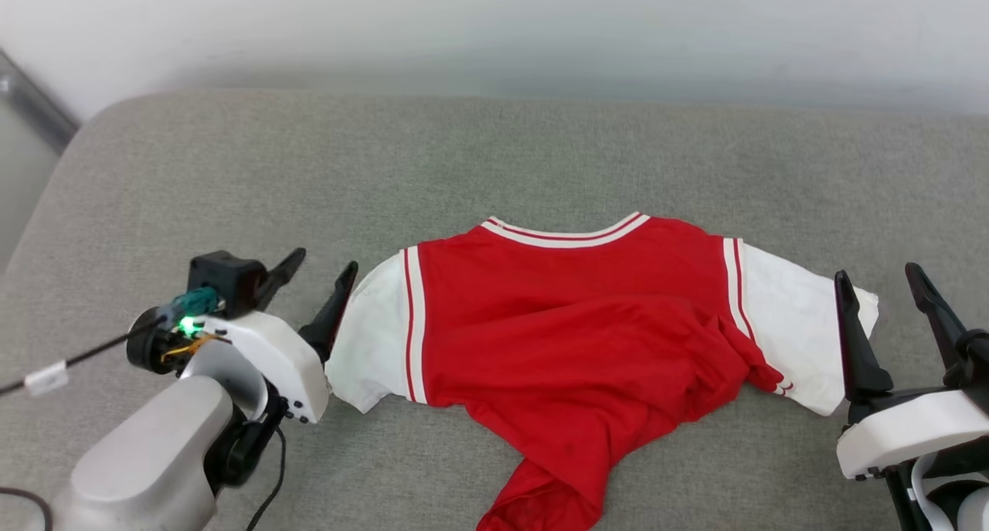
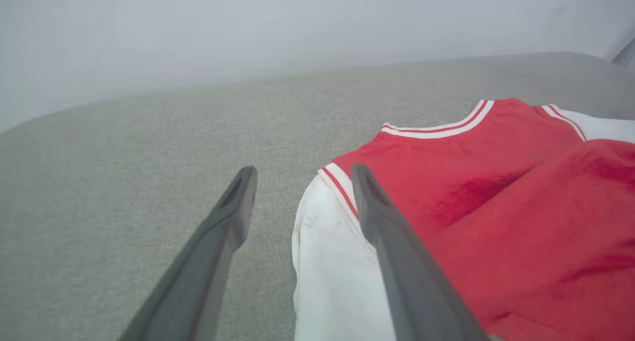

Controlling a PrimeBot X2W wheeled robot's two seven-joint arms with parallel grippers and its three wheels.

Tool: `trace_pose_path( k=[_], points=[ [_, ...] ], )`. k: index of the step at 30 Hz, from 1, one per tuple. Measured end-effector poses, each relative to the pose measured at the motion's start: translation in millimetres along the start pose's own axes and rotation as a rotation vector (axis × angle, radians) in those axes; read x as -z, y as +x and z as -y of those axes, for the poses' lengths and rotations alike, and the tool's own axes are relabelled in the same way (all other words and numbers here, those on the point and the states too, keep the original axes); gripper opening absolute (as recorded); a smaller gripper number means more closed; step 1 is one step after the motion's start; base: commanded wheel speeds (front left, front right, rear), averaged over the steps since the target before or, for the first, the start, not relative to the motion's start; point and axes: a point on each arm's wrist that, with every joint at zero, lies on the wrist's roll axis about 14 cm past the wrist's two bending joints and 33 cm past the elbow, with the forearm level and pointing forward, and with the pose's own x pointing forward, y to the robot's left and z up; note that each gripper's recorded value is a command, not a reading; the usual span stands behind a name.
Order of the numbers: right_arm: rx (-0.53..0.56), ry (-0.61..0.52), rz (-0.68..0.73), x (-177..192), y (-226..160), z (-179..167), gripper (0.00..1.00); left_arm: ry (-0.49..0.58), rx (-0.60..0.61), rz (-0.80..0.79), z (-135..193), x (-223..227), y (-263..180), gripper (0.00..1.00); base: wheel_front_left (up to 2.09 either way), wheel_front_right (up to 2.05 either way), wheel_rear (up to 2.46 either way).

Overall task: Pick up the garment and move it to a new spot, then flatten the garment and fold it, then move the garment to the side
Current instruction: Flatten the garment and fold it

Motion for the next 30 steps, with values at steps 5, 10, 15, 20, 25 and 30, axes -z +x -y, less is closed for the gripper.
trace_pose_path(
  k=[5,10,15,20,25,30],
  points=[
    [-0.038,-0.048,-0.022,-7,-1,-3,1.0,0.104,-0.062,0.136,-8,-22,-23,1.0,0.0,0.0,0.0],
    [-0.12,-0.104,-0.207,18,0,-8,1.0,0.116,-0.116,0.296,-5,-58,-49,1.0,0.0,0.0,0.0],
    [-0.16,-0.138,-0.502,48,3,10,1.0,0.078,-0.183,0.37,-6,-61,-74,1.0,0.0,0.0,0.0],
    [-0.116,-0.183,-0.804,75,6,44,1.0,0.062,-0.219,0.397,-8,-60,-86,1.0,0.0,0.0,0.0],
    [-0.087,-0.2,-0.936,86,25,57,1.0,0.08,-0.239,0.393,-15,-56,-91,1.0,0.0,0.0,0.0],
    [-0.075,-0.216,-1.018,113,40,56,1.0,0.084,-0.276,0.381,-25,-52,-96,1.0,0.0,0.0,0.0]
  ],
)
